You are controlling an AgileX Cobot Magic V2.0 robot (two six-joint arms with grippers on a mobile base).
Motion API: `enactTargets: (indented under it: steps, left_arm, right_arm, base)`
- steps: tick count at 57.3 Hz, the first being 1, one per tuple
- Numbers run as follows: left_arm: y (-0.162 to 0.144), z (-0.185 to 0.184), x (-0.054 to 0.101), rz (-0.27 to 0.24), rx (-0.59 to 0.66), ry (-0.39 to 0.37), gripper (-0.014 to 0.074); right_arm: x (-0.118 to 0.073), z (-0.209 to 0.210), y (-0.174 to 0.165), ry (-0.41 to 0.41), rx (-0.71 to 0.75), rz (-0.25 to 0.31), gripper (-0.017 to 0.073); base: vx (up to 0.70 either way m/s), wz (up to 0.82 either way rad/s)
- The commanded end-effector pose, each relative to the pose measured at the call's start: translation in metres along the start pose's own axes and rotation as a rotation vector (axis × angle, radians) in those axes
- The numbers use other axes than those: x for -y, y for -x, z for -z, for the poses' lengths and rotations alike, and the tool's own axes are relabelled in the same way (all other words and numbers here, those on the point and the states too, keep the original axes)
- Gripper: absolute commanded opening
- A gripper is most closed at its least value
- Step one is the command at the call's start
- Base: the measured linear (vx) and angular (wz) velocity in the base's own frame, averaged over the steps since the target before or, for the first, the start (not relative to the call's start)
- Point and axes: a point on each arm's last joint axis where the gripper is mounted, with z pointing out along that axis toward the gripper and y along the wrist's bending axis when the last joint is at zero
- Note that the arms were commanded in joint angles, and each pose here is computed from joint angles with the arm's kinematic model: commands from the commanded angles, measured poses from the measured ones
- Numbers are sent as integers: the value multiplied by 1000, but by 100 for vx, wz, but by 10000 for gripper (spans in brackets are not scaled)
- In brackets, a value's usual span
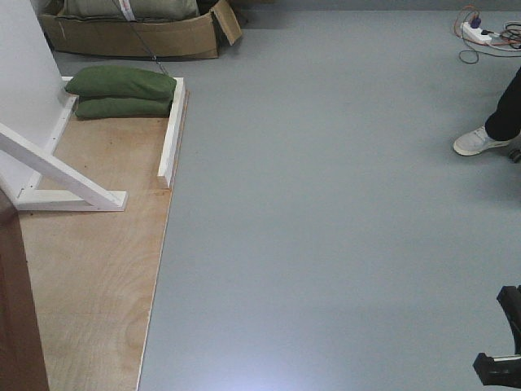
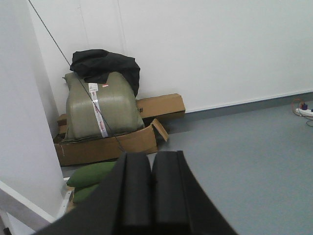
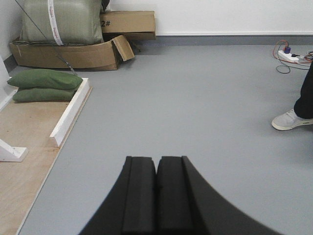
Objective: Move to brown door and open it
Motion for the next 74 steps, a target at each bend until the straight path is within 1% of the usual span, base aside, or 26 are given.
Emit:
enactTargets:
  steps: [1,10,15,24,29,31,42,50,67,74]
  left_arm:
    - [18,3,-1,11,149,4,36]
    - [23,3,-1,11,196,1,36]
    - [28,3,-1,24,210,0,36]
    - [47,-9,-2,129,200,-13,36]
    - [62,-16,-2,171,188,-17,36]
    - [67,-18,-3,178,188,-17,36]
    - [98,-25,-4,178,226,-18,36]
    - [115,-25,-5,173,264,-19,36]
    - [132,-23,-6,164,336,-21,36]
    - [138,-22,-7,140,351,-18,36]
  right_arm:
    - [0,0,6,-5,78,10,0]
    - [0,0,6,-5,78,10,0]
    - [0,0,6,-5,78,10,0]
    - [0,0,6,-5,78,10,0]
    - [0,0,6,-5,78,10,0]
    - [0,0,6,-5,78,10,0]
    - [0,0,6,-5,78,10,0]
    - [0,0,6,-5,78,10,0]
    - [0,0,6,-5,78,10,0]
    - [0,0,6,-5,78,10,0]
  base:
    - [0,0]
    - [0,0]
    - [0,0]
    - [0,0]
    - [0,0]
    - [0,0]
    - [0,0]
    - [0,0]
    - [0,0]
    - [0,0]
